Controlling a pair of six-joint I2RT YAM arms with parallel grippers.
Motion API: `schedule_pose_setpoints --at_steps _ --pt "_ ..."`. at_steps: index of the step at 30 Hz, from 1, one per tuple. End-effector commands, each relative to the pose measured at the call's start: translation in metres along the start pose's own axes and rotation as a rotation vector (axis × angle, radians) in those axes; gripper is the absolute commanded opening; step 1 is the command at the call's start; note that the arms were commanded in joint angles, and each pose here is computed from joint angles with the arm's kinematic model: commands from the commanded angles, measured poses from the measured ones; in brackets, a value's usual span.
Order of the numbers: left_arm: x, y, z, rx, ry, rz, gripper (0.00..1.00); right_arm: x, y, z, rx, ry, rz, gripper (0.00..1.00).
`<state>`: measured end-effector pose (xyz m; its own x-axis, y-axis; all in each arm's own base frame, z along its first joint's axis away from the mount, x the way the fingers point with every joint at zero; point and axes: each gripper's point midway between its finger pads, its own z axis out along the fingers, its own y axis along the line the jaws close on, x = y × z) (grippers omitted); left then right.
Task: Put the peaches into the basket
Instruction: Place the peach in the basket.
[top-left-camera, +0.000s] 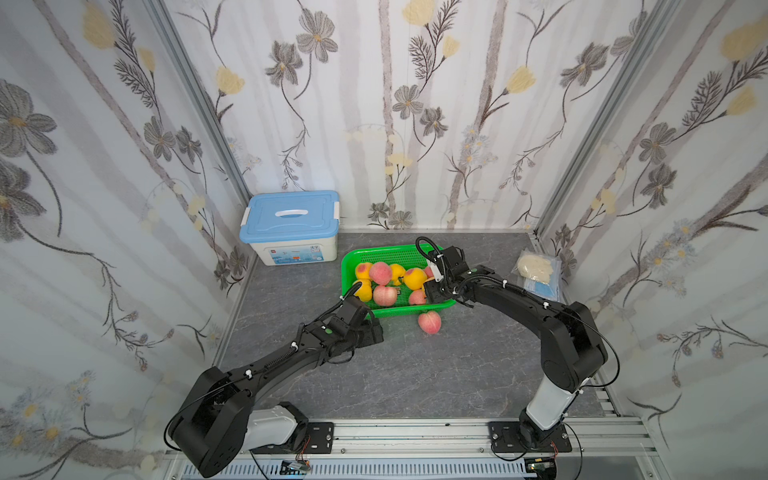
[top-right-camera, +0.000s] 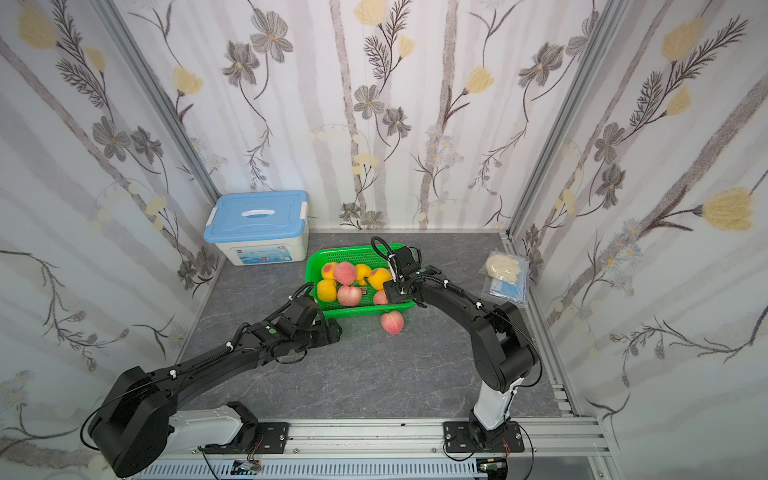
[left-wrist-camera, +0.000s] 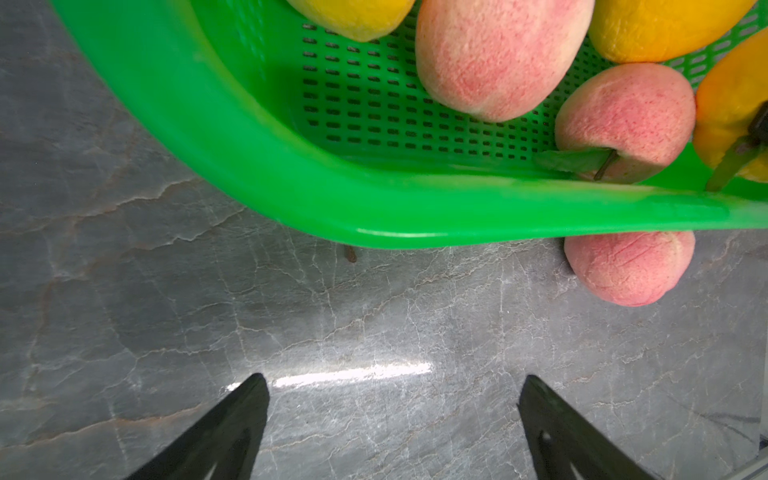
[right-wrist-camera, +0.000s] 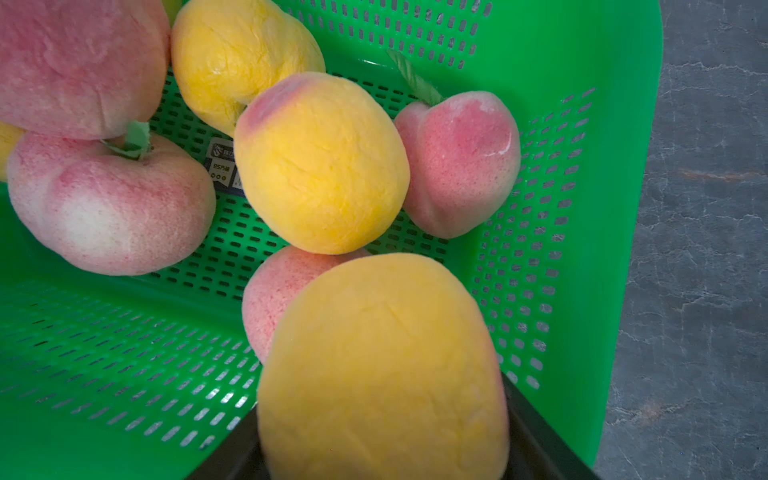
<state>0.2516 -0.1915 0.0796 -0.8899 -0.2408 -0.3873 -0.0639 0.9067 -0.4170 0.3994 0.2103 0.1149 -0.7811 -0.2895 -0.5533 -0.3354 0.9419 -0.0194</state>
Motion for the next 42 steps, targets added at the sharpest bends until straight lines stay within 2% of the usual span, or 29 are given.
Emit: schedule_pose_setpoints --at_steps 1,19,42 --pt "-0.002 -0.001 -0.001 0.000 -0.010 0.003 0.97 -0.001 0.003 0.002 -0.012 0.002 0.009 0.72" --pt "0.000 0.002 0.000 -0.004 -0.007 -0.003 0.96 -0.008 -0.001 -0.018 -0.006 -0.045 0.022 0.82" --pt "0.000 0.001 0.000 0.000 -0.008 -0.005 0.96 -0.008 0.001 -0.033 -0.033 -0.068 0.020 0.82"
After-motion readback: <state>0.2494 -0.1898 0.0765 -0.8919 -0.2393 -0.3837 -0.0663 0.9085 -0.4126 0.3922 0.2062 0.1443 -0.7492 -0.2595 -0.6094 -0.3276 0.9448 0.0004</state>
